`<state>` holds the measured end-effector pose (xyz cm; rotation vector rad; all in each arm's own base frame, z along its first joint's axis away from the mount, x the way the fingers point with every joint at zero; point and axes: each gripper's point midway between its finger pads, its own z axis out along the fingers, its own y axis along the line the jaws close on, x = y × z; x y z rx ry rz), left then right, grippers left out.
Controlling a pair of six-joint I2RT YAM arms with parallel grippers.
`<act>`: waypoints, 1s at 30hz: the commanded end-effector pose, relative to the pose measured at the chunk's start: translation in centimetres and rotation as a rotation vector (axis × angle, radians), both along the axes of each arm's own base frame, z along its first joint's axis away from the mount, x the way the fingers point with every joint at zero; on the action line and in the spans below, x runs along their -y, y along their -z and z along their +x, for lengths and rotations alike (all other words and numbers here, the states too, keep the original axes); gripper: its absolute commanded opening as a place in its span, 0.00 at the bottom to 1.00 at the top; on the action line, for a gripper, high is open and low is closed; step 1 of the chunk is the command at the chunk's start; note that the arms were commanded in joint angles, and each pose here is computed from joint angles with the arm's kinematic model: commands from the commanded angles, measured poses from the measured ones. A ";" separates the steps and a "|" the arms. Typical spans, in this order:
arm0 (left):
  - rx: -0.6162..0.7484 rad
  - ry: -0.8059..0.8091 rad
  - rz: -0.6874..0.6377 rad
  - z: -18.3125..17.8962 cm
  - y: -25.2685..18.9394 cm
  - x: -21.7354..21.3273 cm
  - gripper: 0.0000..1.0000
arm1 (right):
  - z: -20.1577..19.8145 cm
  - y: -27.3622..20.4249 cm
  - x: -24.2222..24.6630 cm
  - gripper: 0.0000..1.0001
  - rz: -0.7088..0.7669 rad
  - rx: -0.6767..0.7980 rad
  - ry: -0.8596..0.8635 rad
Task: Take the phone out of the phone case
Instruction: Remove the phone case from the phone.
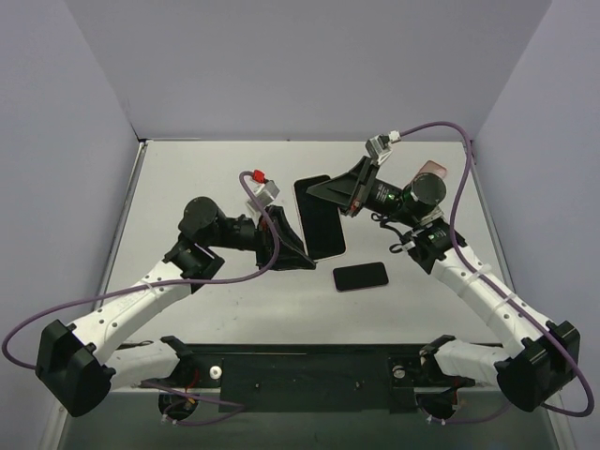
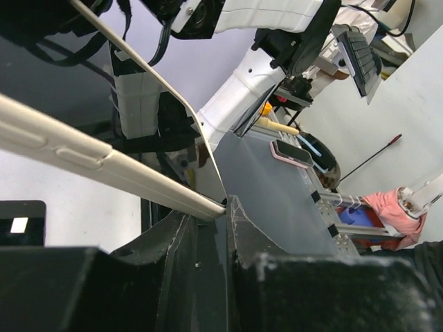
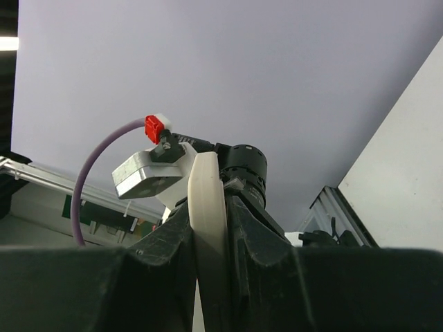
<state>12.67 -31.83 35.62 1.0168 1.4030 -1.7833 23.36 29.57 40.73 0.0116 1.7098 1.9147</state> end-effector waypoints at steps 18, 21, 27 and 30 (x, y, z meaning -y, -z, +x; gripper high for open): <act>0.005 -0.280 -0.011 4.5 1.5 0.2 0.15 | 1.7 -1.3 1.0 0.00 0.103 -0.041 0.127; -0.064 -0.305 -0.014 3.9 2.4 -0.6 0.41 | 3.8 -1.5 2.8 0.00 0.148 -0.050 0.222; -0.187 -0.362 -0.071 3.4 1.8 -1.8 0.58 | 6.3 -1.9 4.2 0.00 0.225 -0.061 0.279; -0.329 -0.329 -0.221 3.3 -1.1 -2.2 0.68 | 6.6 -1.8 4.0 0.00 0.234 -0.067 0.276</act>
